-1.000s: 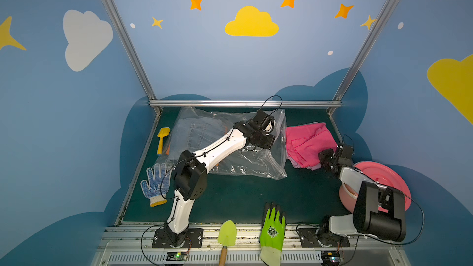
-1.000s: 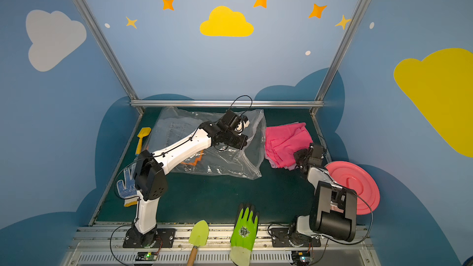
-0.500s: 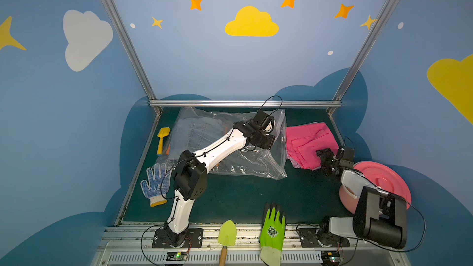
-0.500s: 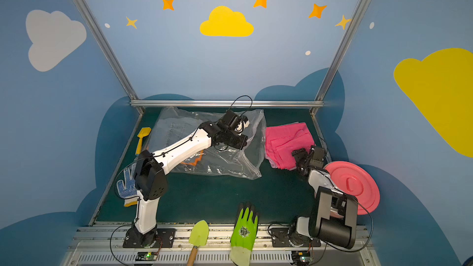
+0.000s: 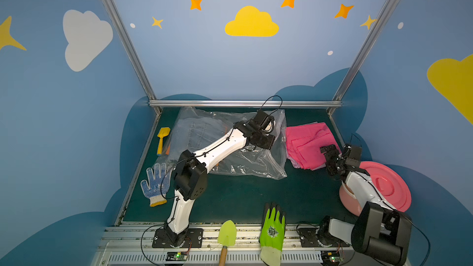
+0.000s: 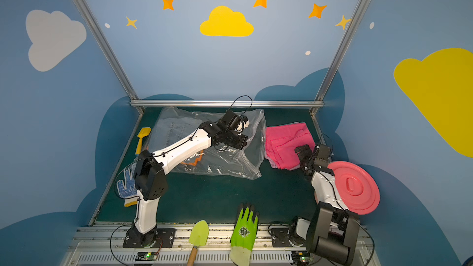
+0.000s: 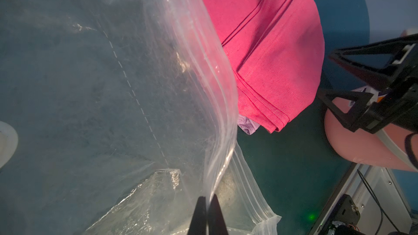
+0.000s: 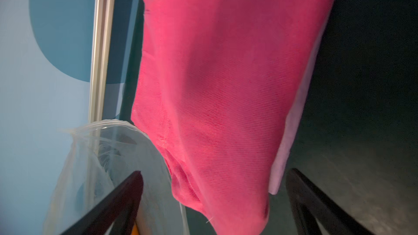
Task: Take the trousers out of the vacuum bag
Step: Place the trousers at the center of the board.
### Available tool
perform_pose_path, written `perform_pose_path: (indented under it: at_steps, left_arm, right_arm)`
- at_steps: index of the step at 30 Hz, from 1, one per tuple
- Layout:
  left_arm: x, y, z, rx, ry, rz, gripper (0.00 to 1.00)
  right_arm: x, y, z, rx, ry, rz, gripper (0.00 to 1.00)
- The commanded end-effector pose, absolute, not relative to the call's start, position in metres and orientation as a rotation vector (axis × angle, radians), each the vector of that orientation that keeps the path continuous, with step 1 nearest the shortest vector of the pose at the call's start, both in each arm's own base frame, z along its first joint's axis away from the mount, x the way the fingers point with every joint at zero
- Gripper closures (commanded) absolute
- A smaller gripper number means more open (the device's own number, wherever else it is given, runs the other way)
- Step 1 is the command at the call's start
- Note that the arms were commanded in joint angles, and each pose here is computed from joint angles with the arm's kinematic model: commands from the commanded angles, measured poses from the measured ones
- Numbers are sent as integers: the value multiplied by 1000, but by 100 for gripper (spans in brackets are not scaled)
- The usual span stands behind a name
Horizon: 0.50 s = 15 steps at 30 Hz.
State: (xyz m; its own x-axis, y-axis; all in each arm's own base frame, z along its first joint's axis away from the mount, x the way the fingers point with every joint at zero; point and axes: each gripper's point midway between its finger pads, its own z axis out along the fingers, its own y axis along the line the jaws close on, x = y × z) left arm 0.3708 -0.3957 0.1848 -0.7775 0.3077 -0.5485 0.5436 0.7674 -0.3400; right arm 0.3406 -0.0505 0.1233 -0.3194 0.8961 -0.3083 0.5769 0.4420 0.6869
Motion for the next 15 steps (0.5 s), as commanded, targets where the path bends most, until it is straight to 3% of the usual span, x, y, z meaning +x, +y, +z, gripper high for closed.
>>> perform_pose_path:
  at_steps: [1,9,15]
  left_arm:
    - [377,-395,176,636,2511,-664,95]
    - [379,-397,176,631,2510,-666,95]
    - [381,-398,183,628,2494,-670,95]
  right_arm:
    - [336,-53,146,1203,2022,580,3]
    - [344,-42,186,1037,1956,661,3]
    - [368,-17,185,878,2052,799,6]
